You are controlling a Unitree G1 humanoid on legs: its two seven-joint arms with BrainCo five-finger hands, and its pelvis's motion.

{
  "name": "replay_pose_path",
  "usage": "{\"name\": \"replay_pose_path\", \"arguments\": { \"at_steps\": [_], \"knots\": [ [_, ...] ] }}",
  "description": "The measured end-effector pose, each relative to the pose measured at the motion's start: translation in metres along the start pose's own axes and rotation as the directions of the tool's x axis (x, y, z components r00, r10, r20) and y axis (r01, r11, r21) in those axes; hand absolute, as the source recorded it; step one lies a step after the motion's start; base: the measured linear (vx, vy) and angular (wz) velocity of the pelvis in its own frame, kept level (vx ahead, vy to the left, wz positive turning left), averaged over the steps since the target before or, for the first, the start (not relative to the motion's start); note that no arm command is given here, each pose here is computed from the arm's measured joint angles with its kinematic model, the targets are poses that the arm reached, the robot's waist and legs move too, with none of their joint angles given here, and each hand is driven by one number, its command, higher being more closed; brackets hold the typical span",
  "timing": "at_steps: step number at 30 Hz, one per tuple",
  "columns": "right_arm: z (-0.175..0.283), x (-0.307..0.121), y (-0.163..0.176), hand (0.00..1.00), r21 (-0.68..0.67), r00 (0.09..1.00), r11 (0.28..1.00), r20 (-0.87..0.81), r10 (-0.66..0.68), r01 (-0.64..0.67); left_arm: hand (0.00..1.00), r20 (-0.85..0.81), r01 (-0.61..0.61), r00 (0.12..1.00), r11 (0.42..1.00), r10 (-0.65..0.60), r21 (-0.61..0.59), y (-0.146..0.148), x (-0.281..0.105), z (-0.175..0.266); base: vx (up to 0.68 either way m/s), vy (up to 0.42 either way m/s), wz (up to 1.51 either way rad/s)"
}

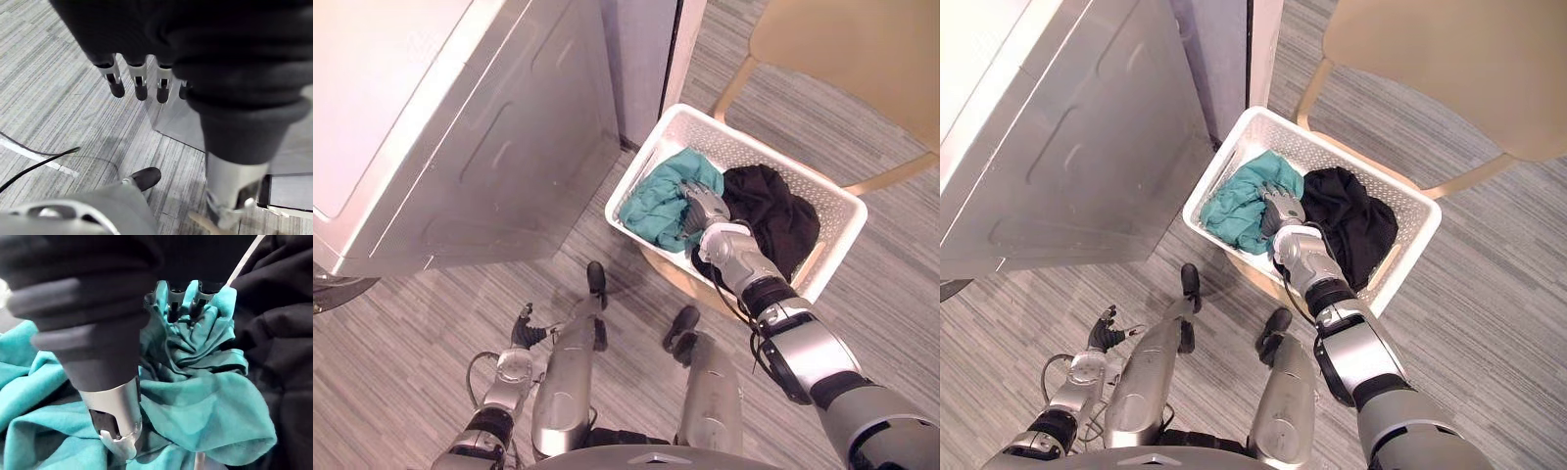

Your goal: Pick up the laundry basket with both hands and put the clothes into the washing machine.

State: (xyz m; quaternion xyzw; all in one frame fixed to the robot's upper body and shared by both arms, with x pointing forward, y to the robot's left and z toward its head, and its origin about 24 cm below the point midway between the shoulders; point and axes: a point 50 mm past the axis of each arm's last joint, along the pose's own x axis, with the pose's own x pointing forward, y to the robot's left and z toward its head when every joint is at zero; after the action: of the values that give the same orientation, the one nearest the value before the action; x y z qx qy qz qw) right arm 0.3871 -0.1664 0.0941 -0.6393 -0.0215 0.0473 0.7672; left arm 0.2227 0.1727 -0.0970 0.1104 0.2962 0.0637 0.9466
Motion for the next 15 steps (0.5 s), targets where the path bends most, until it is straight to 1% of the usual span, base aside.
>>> {"name": "replay_pose_path", "arguments": {
  "at_steps": [3,4,9,15],
  "knots": [
    [-0.001,0.001,0.000,0.00,-0.005,1.000,1.000,-0.010,-0.004,0.004,0.00,0.011,0.008,1.000,1.000,-0.008,-0.030,-0.005,0.002,0.006,0.01,-0.024,0.10],
    [0.001,0.002,0.000,1.00,-0.006,1.000,1.000,-0.008,-0.007,0.007,0.00,0.019,0.010,1.000,0.999,-0.009,-0.035,-0.007,0.003,0.009,0.01,-0.026,0.07],
    [-0.001,0.002,0.003,1.00,-0.008,1.000,1.000,-0.023,-0.018,0.018,0.00,0.041,0.040,0.998,0.995,-0.036,-0.089,-0.024,0.001,0.019,0.01,-0.029,0.05],
    [0.001,0.003,0.002,1.00,-0.001,1.000,1.000,-0.021,-0.023,0.023,0.00,0.040,0.034,0.999,0.994,-0.030,-0.104,-0.024,0.001,0.020,0.02,-0.042,0.04]
  ]
}}
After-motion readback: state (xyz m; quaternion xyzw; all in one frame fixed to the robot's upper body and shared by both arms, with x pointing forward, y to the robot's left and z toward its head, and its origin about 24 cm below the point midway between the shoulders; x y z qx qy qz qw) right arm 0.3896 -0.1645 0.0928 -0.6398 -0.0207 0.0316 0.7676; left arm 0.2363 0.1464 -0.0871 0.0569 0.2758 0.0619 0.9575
